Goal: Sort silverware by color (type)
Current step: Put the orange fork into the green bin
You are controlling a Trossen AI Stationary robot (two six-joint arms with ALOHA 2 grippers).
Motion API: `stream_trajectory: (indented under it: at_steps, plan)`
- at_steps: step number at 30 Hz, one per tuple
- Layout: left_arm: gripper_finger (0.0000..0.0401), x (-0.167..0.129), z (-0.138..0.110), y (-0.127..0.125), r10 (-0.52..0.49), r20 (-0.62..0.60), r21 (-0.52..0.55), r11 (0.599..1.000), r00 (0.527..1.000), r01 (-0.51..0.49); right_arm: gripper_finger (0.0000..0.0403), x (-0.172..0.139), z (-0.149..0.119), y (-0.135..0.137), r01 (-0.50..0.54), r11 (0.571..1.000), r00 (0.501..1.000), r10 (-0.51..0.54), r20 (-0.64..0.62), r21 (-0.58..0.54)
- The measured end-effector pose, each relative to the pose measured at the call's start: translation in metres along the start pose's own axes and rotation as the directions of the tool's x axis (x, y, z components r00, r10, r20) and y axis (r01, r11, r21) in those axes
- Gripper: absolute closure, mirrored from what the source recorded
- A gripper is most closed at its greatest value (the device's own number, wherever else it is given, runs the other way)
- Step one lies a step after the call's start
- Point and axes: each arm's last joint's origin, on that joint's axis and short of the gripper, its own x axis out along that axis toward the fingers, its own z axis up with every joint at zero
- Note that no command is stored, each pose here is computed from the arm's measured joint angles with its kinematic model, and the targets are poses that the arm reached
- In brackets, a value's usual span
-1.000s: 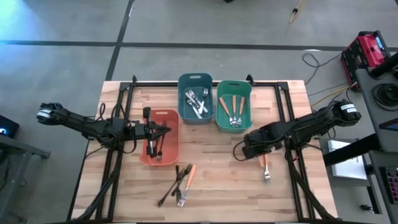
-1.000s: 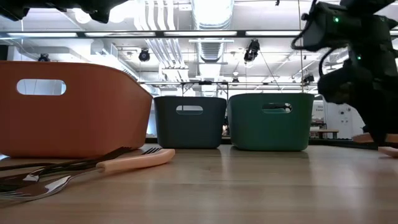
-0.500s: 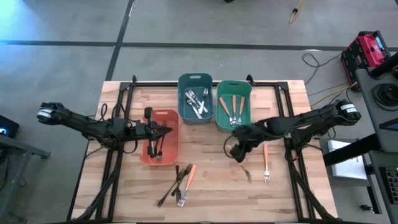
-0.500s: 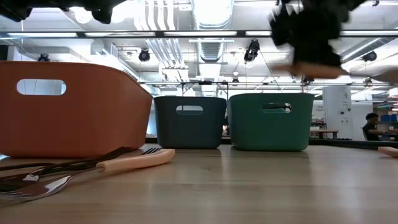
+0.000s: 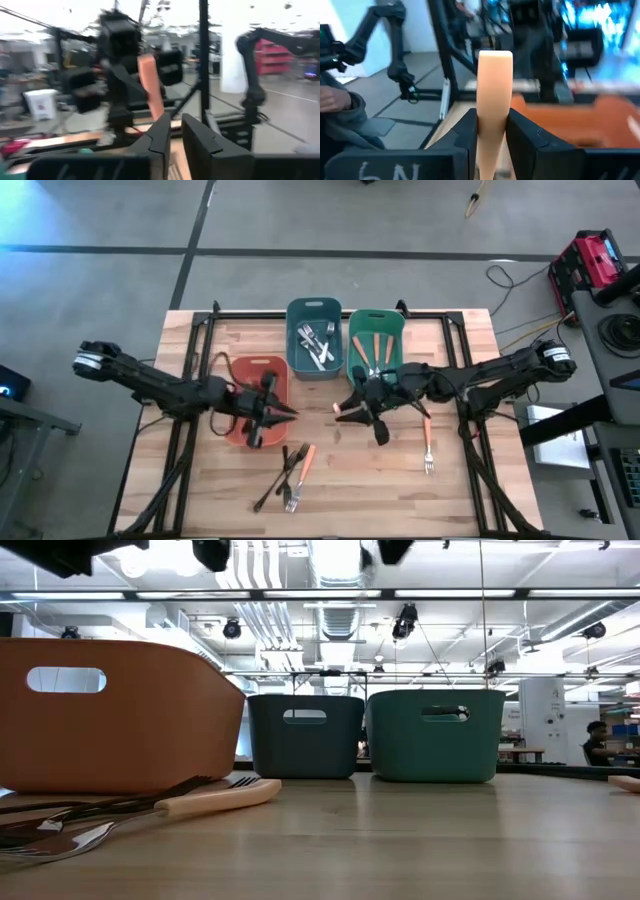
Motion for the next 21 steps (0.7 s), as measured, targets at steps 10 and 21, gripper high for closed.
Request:
stream_trajectory:
  at_steps: [10,21]
  plan:
    - [0.0265,0.058,-0.018,-0.006,-0.187,-0.075,-0.033,0.982,0.979,0.185,0.0332,0.021,-0.008,0.001,-0.213,0.969,0.971,0.224,0.081,-0.122]
    - [0.0207,0.096,-0.042,0.0,-0.246,-0.138,-0.115,0.966,0.959,0.231,0.0332,0.024,-0.009,0.001,-0.242,0.957,0.963,0.256,0.079,-0.158]
